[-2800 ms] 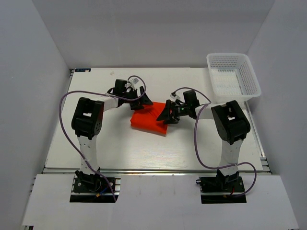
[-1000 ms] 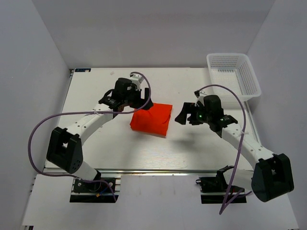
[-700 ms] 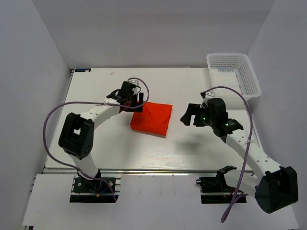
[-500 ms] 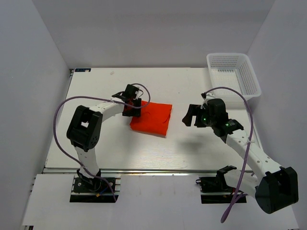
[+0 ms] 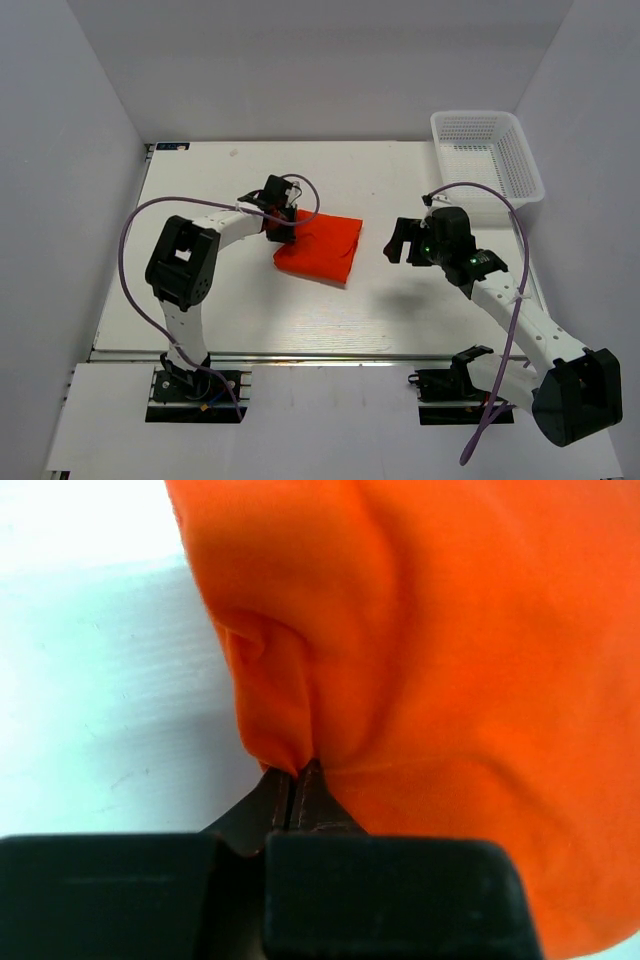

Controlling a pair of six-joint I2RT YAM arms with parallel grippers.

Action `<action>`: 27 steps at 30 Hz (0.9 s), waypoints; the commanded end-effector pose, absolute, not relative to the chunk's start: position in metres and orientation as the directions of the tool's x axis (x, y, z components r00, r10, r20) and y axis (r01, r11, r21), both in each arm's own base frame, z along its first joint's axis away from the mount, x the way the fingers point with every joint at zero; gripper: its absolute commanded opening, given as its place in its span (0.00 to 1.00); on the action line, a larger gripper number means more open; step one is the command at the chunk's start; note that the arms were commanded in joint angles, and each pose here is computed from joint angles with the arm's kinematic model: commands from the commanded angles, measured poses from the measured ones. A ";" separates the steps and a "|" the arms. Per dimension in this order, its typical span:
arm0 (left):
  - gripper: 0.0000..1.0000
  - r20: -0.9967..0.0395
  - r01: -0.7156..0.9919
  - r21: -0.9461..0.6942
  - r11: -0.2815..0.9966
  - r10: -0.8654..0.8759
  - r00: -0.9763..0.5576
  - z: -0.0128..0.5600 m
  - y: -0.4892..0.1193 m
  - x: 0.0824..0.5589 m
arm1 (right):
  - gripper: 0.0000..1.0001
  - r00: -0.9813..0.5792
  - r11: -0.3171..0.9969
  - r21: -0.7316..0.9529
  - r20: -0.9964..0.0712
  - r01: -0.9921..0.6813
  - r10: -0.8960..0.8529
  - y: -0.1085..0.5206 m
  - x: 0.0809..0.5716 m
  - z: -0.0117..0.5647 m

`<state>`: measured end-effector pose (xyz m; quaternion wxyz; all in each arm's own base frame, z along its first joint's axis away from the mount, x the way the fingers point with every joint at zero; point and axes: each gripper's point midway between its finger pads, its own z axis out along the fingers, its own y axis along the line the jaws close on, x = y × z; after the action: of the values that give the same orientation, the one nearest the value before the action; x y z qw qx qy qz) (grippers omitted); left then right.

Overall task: Fold and stack the t-shirts
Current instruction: Put the neatly folded tshirt into the corner of the board with the left arm

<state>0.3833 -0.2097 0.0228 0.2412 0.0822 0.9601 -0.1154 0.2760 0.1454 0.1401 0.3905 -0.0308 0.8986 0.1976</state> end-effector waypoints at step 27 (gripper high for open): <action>0.00 -0.781 -0.330 0.350 0.877 0.079 -0.619 0.160 0.085 0.574 | 0.90 -0.488 0.881 0.326 -0.863 -0.342 0.129 0.164 0.313 0.180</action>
<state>0.5600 0.0565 0.1456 0.4185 -0.0465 0.8788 0.2246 0.2962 0.1554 0.1547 0.4562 -0.0453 0.8604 0.2226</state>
